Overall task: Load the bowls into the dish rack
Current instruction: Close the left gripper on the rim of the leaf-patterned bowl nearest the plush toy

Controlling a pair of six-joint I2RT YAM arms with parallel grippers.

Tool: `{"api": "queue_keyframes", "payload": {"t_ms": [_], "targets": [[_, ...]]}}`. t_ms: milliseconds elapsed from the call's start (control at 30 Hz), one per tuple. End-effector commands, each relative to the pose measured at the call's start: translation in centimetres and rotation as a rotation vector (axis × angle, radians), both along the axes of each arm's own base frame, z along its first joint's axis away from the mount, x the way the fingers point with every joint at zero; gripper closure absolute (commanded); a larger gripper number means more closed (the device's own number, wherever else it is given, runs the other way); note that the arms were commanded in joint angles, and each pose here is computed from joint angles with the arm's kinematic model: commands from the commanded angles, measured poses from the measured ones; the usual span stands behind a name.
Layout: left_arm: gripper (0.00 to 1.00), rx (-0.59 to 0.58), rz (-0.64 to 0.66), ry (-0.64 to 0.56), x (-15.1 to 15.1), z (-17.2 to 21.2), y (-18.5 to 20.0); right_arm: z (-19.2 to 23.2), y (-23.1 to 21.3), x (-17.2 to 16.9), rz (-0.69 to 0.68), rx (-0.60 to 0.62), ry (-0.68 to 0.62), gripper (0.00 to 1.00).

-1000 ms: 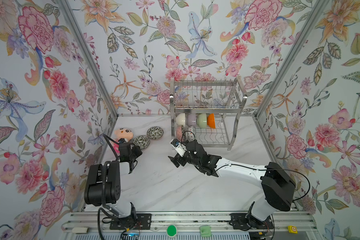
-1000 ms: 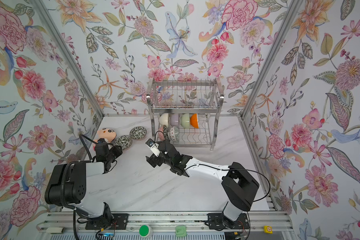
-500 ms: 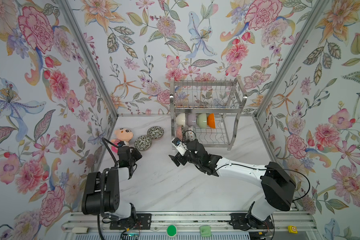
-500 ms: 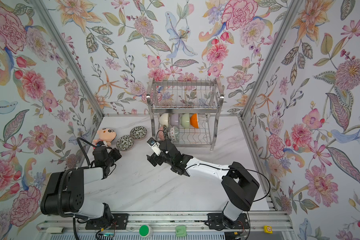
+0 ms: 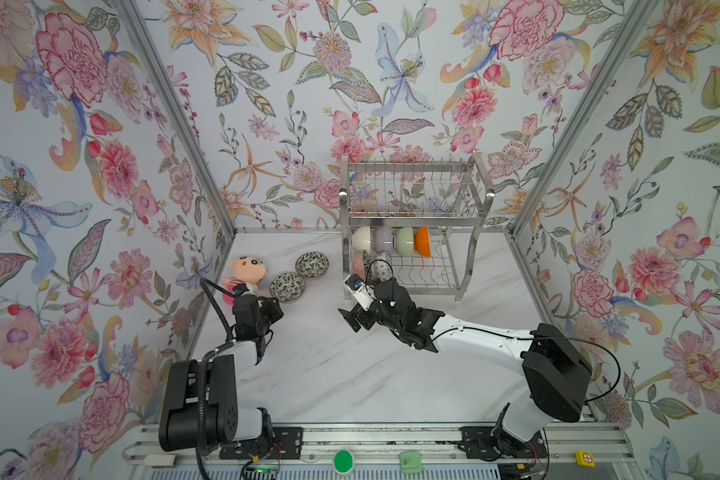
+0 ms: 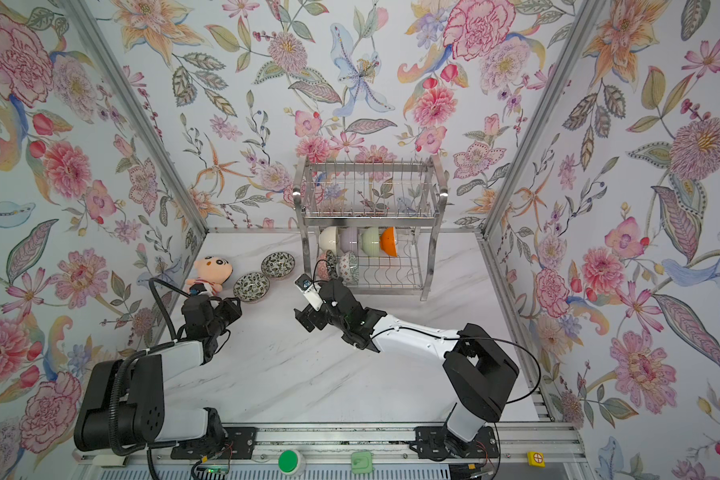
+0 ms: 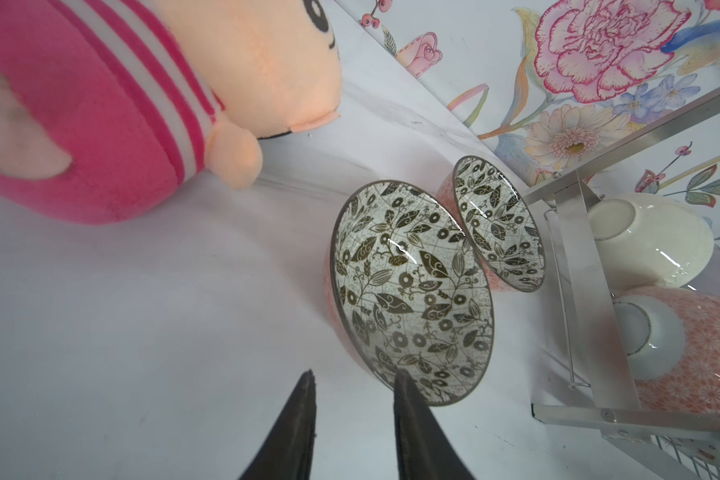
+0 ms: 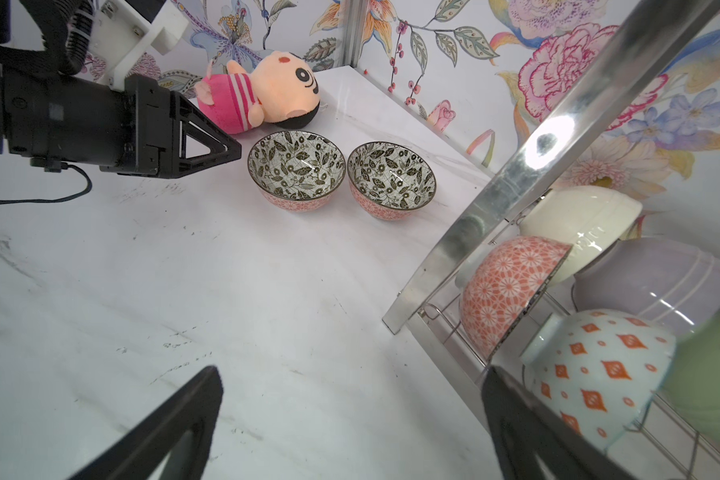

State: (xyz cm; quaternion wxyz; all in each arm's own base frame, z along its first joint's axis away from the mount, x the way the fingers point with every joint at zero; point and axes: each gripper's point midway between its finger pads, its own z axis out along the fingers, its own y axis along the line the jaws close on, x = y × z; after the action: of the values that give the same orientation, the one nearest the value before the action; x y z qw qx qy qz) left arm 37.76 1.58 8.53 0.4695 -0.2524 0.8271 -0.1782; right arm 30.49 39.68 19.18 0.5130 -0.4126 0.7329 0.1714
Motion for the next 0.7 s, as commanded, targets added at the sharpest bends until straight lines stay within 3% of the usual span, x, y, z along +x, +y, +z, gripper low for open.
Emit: {"api": "queue_keyframes", "payload": {"t_ms": [0,133,233,500,667], "targets": [[0.54,-0.031,-0.03,-0.002,1.2,0.6,-0.6,0.5,-0.4,0.2,-0.018,0.024,-0.003,0.01],[0.43,-0.037,-0.019,0.0,1.8,0.6,-0.4,0.7,-0.5,0.2,-0.021,0.026,-0.007,0.01],[0.41,-0.047,-0.027,0.013,2.4,0.2,-0.6,0.8,-0.6,0.2,-0.023,0.029,-0.008,0.01],[0.43,-0.072,-0.035,0.045,3.5,-1.7,-0.8,0.8,-0.7,0.2,-0.025,0.031,-0.008,0.01],[0.54,-0.078,-0.044,0.049,3.8,-2.4,-0.9,0.9,-0.9,0.4,-0.031,0.03,-0.011,0.01]]}}
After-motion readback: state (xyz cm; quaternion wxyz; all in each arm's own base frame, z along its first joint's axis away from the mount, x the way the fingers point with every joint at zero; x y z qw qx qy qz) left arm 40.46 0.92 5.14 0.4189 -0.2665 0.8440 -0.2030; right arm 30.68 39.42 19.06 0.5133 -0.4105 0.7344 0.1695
